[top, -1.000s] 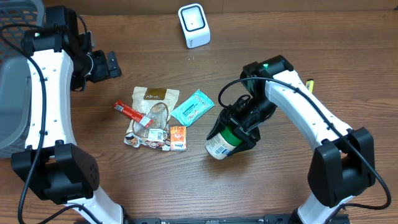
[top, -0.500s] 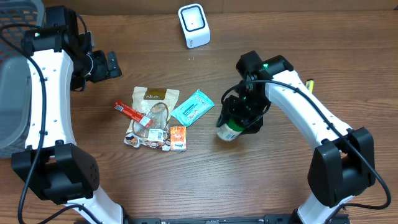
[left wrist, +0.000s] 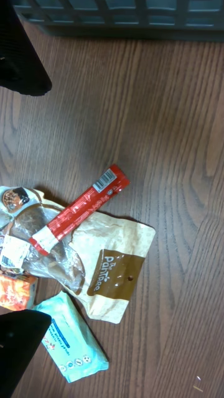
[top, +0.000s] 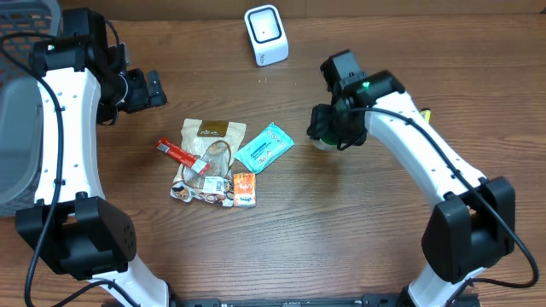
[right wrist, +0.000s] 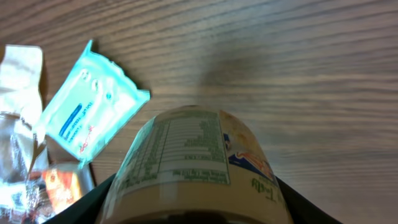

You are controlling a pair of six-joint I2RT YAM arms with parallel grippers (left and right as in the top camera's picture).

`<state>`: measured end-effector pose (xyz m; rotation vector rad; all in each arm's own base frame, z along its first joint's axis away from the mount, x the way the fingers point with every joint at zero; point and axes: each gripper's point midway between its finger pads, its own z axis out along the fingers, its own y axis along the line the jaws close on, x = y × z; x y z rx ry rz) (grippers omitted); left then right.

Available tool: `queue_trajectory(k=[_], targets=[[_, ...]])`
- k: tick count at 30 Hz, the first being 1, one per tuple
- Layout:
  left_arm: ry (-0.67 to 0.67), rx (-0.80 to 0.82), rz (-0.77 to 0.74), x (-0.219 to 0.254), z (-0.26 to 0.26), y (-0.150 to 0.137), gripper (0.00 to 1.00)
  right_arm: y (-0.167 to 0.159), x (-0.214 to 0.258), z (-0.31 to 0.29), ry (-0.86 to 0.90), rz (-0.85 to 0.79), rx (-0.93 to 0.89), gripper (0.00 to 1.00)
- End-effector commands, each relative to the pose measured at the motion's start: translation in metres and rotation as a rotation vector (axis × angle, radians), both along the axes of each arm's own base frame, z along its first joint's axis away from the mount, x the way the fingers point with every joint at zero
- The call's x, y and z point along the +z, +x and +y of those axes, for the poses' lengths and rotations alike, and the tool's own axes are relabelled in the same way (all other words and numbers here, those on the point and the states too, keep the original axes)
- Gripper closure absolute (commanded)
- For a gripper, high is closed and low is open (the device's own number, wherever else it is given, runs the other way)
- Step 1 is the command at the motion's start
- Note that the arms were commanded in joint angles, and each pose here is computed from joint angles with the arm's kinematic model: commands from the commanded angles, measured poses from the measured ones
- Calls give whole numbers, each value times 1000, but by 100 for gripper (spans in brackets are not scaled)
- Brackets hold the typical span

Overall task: Scan the item barcode
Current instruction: 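Carry the jar to the white scanner and hold it there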

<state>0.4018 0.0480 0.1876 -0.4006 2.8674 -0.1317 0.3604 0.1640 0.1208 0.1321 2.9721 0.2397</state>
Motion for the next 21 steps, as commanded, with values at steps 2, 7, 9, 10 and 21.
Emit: queue_trajectory(k=[2, 7, 9, 10, 21], targets=[[-3, -16, -5, 1, -2, 0, 0, 27, 85, 5, 21, -183, 68, 97], [-3, -15, -5, 1, -2, 0, 0, 39, 142, 14, 59, -319, 104, 96], [-3, -15, -5, 1, -2, 0, 0, 43, 149, 16, 70, -346, 103, 97], [-3, -15, -5, 1, -2, 0, 0, 45, 149, 17, 73, -355, 103, 96], [-3, -15, -5, 1, -2, 0, 0, 117, 117, 49, 87, -502, 172, 95]])
